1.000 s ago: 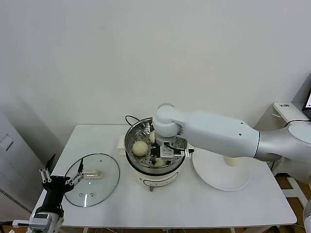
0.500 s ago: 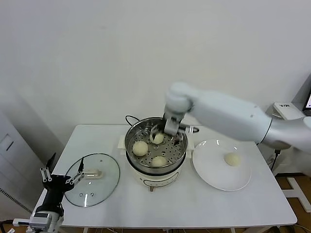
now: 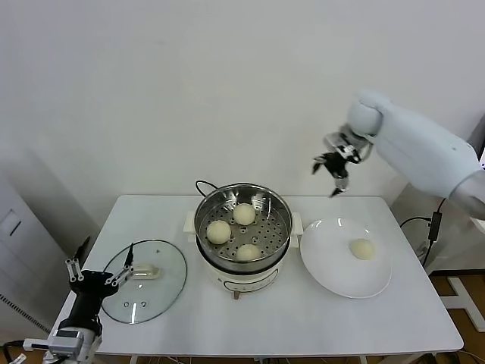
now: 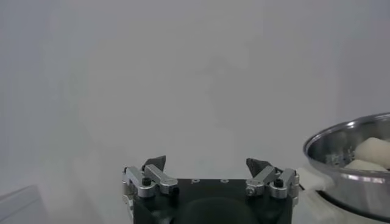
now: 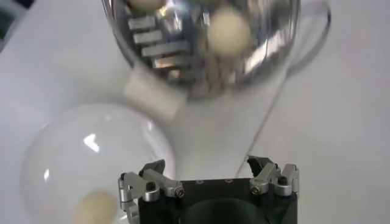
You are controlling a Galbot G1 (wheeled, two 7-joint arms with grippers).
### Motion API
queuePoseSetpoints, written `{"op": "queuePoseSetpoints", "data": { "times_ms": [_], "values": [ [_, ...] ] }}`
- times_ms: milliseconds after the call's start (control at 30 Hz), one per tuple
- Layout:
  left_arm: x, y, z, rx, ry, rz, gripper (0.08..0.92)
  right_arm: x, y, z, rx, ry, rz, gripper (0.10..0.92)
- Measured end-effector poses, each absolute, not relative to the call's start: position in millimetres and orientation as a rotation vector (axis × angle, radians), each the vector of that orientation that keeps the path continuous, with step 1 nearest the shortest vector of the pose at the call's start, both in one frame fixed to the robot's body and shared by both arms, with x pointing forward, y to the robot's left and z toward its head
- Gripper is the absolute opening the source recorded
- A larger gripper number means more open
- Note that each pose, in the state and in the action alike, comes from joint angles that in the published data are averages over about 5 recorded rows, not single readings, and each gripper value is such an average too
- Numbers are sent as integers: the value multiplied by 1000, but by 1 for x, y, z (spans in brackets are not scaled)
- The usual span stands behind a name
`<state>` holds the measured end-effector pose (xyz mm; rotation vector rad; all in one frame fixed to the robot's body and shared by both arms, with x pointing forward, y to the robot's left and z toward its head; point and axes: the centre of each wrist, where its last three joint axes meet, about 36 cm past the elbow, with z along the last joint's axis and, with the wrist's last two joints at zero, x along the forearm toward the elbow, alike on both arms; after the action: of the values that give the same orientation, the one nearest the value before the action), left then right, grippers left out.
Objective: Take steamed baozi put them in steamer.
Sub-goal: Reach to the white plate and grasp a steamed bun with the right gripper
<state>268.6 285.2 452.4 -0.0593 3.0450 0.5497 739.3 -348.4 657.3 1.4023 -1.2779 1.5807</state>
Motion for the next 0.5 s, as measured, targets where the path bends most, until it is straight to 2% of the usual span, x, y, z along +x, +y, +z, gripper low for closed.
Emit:
{"op": "queuePoseSetpoints", "data": {
  "times_ms": [200, 500],
  "values": [
    [267, 285, 451, -53, 3052, 566, 823, 728, -394, 595, 1332, -1302, 1452, 823],
    [266, 285, 447, -55, 3063, 573, 823, 709, -426, 525, 1278, -1291, 1341, 823]
  ]
}}
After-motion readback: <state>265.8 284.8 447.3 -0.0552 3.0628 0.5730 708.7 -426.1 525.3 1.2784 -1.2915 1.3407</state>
